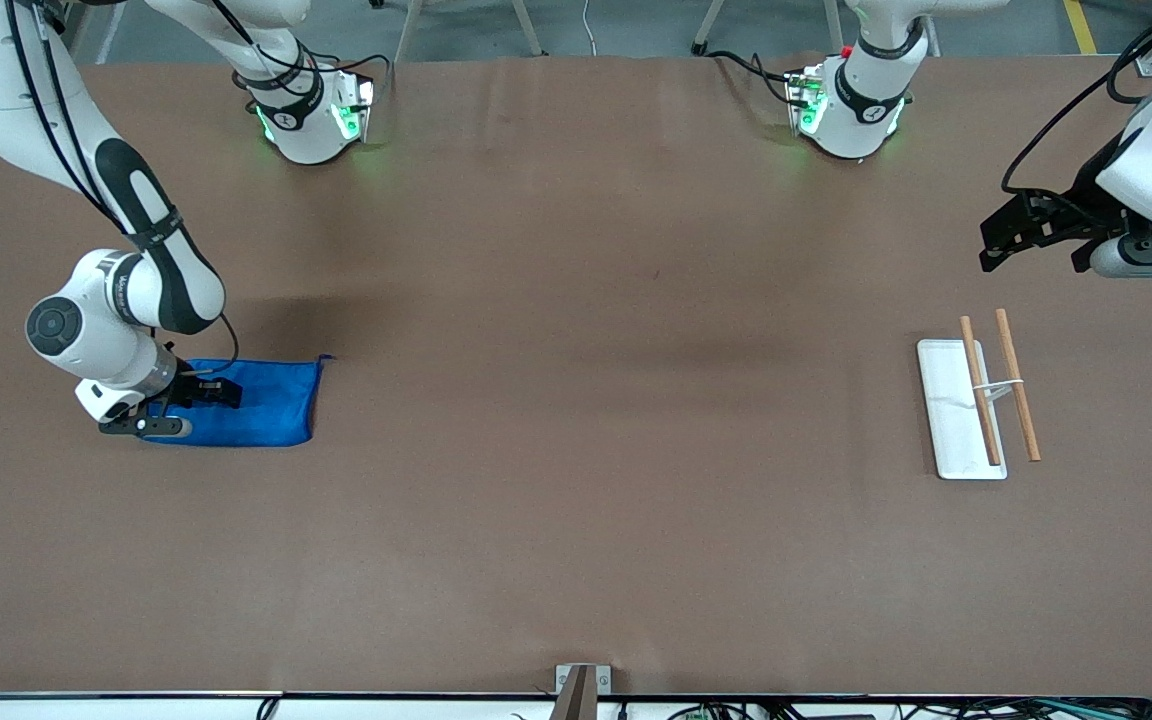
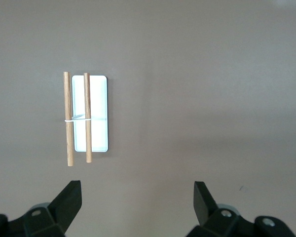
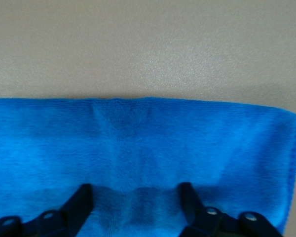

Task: Right arm passes towel to left arm to hang
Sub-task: 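Lift the blue towel with the right gripper toward the table's middle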

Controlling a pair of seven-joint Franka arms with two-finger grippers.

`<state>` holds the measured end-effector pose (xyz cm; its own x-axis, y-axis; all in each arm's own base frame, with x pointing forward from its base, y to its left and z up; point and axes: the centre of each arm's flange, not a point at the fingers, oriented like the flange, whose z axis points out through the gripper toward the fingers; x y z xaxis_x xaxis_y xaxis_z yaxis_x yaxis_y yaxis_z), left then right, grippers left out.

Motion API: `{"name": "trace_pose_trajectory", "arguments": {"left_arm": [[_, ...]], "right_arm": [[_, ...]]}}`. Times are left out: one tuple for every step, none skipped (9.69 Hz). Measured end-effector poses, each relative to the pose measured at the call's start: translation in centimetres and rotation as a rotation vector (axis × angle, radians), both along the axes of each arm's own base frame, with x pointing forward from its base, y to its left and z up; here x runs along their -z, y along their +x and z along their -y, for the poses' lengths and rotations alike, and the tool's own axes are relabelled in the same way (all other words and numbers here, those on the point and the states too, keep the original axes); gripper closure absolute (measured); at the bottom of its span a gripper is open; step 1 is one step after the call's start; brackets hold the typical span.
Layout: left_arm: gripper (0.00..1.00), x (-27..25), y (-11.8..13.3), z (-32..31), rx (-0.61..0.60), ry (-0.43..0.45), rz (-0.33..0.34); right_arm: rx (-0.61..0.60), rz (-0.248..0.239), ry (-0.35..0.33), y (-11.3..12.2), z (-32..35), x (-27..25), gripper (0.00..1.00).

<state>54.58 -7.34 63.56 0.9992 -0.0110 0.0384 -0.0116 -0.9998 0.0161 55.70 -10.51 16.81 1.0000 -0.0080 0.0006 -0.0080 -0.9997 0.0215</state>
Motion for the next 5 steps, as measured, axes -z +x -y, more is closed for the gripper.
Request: {"name": "trace_pose_trajectory", "arguments": {"left_arm": [[0.00,0.01,0.00,0.00,0.000,0.000,0.000],[0.00,0.04,0.02,0.00,0.000,0.000,-0.001],[0.00,0.11,0.06,0.00,0.000,0.000,-0.002],[0.00,0.24,0.13,0.00,0.000,0.000,-0.004],[0.00,0.39,0.22,0.01,0.000,0.000,-0.007]], "right_arm": [[0.000,0.003,0.000,0.05,0.01,-0.16,0.46],[0.001,0.004,-0.001,0.07,0.04,-0.26,0.60],[0.001,0.005,-0.001,0.10,0.07,-0.32,0.77],[0.000,0.005,-0.001,0.20,0.04,-0.41,0.87],[-0.002,-0.009,0.002,0.61,-0.04,-0.86,0.87]]}}
